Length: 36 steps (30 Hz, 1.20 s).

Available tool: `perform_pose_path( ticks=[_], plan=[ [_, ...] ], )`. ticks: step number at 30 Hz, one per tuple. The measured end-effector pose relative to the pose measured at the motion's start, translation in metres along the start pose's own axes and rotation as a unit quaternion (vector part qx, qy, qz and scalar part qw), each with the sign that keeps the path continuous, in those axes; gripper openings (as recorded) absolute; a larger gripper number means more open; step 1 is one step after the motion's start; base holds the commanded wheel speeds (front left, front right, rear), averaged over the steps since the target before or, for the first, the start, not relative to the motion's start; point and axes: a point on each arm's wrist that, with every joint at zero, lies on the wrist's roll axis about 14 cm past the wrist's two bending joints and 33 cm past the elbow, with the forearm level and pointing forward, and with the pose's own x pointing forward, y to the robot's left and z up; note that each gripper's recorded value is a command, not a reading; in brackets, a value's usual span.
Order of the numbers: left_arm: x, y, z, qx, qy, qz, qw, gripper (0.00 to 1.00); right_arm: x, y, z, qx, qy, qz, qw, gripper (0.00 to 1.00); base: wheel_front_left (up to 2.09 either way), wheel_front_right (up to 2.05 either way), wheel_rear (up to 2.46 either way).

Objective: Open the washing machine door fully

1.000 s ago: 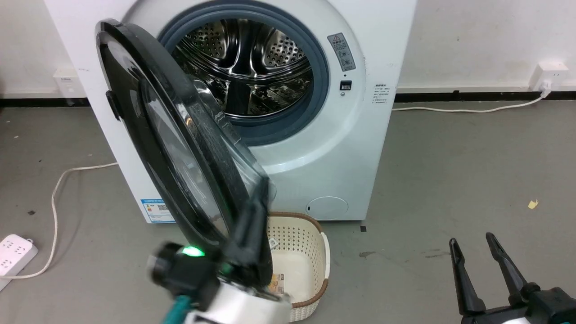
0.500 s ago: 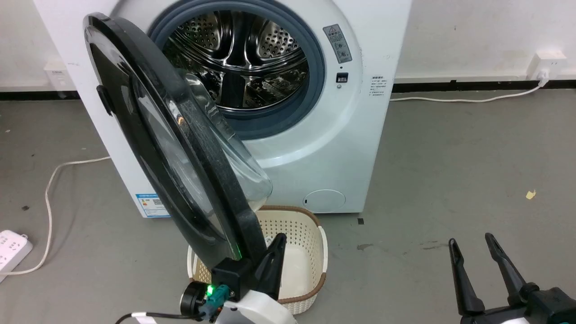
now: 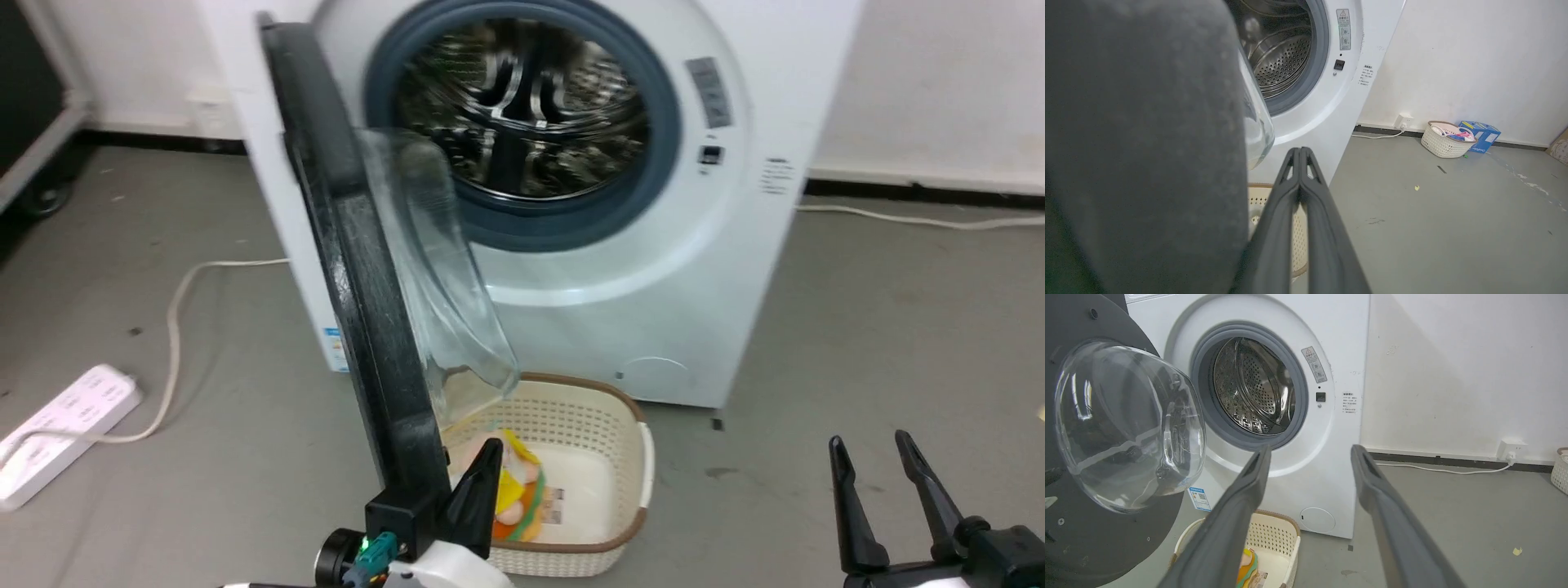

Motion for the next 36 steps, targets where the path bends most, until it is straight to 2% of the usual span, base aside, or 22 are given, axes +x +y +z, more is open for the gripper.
perform_pose_path(
  ticks=[3,5,6,7,8,9,15,16,17,21,25,26,27,30,32,33,36],
  plan=[
    [-0.008,0.011,0.002,0.002,-0.004,0.017,1.000,0.00,0.005,0.009,-0.001,0.006,0.000,0.014,1.000,1.00,0.00,0.00,0.00],
    [-0.022,0.036,0.007,0.011,-0.012,0.054,0.998,0.00,0.013,0.025,-0.002,0.013,0.000,0.039,0.999,1.00,0.00,0.00,0.00],
    [-0.022,0.036,0.007,0.011,-0.012,0.054,0.998,0.00,0.013,0.025,-0.002,0.013,0.000,0.039,0.999,1.00,0.00,0.00,0.00],
    [-0.031,0.054,0.013,0.018,-0.020,0.080,0.996,0.00,0.018,0.036,-0.003,0.017,0.001,0.056,0.998,1.00,0.00,0.00,0.00],
    [-0.031,0.054,0.013,0.018,-0.020,0.080,0.996,0.00,0.018,0.036,-0.003,0.017,0.001,0.056,0.998,1.00,0.00,0.00,0.00],
    [-0.041,0.071,0.020,0.024,-0.028,0.107,0.994,0.00,0.022,0.048,-0.004,0.020,0.002,0.073,0.997,1.00,0.00,0.00,0.00],
    [-0.062,0.107,0.037,0.028,-0.052,0.168,0.984,0.00,0.030,0.071,-0.008,0.025,0.007,0.109,0.994,1.00,0.00,0.00,0.00],
    [-0.071,0.123,0.041,0.029,-0.055,0.193,0.979,0.00,0.032,0.079,-0.010,0.027,0.009,0.121,0.992,1.00,0.00,0.00,0.00],
    [-0.071,0.123,0.041,0.029,-0.055,0.193,0.979,0.00,0.032,0.079,-0.010,0.027,0.009,0.121,0.992,1.00,0.00,0.00,0.00],
    [-0.092,0.165,0.050,0.045,-0.056,0.250,0.966,0.00,0.035,0.089,-0.019,0.031,0.022,0.136,0.990,1.00,0.00,0.00,0.00],
    [-0.100,0.187,0.056,0.055,-0.052,0.275,0.958,0.00,0.036,0.093,-0.027,0.032,0.033,0.141,0.989,1.00,0.00,0.00,0.00],
    [-0.104,0.214,0.064,0.063,-0.048,0.306,0.949,0.00,0.039,0.094,-0.042,0.033,0.051,0.145,0.988,1.00,0.00,0.00,0.00],
    [-0.104,0.214,0.064,0.063,-0.048,0.306,0.949,0.00,0.039,0.094,-0.042,0.033,0.051,0.145,0.988,1.00,0.00,0.00,0.00],
    [-0.105,0.243,0.072,0.072,-0.044,0.334,0.939,0.00,0.043,0.091,-0.057,0.031,0.068,0.148,0.986,1.00,0.00,0.00,0.00],
    [-0.104,0.251,0.077,0.075,-0.047,0.340,0.936,0.00,0.045,0.090,-0.060,0.029,0.072,0.150,0.986,1.00,0.00,0.00,0.00],
    [-0.102,0.267,0.085,0.081,-0.049,0.353,0.931,0.00,0.049,0.088,-0.067,0.026,0.078,0.152,0.985,1.00,0.00,0.00,0.00],
    [-0.100,0.281,0.090,0.082,-0.050,0.365,0.926,0.00,0.053,0.085,-0.074,0.025,0.084,0.152,0.984,1.00,0.00,0.00,0.00]
  ],
)
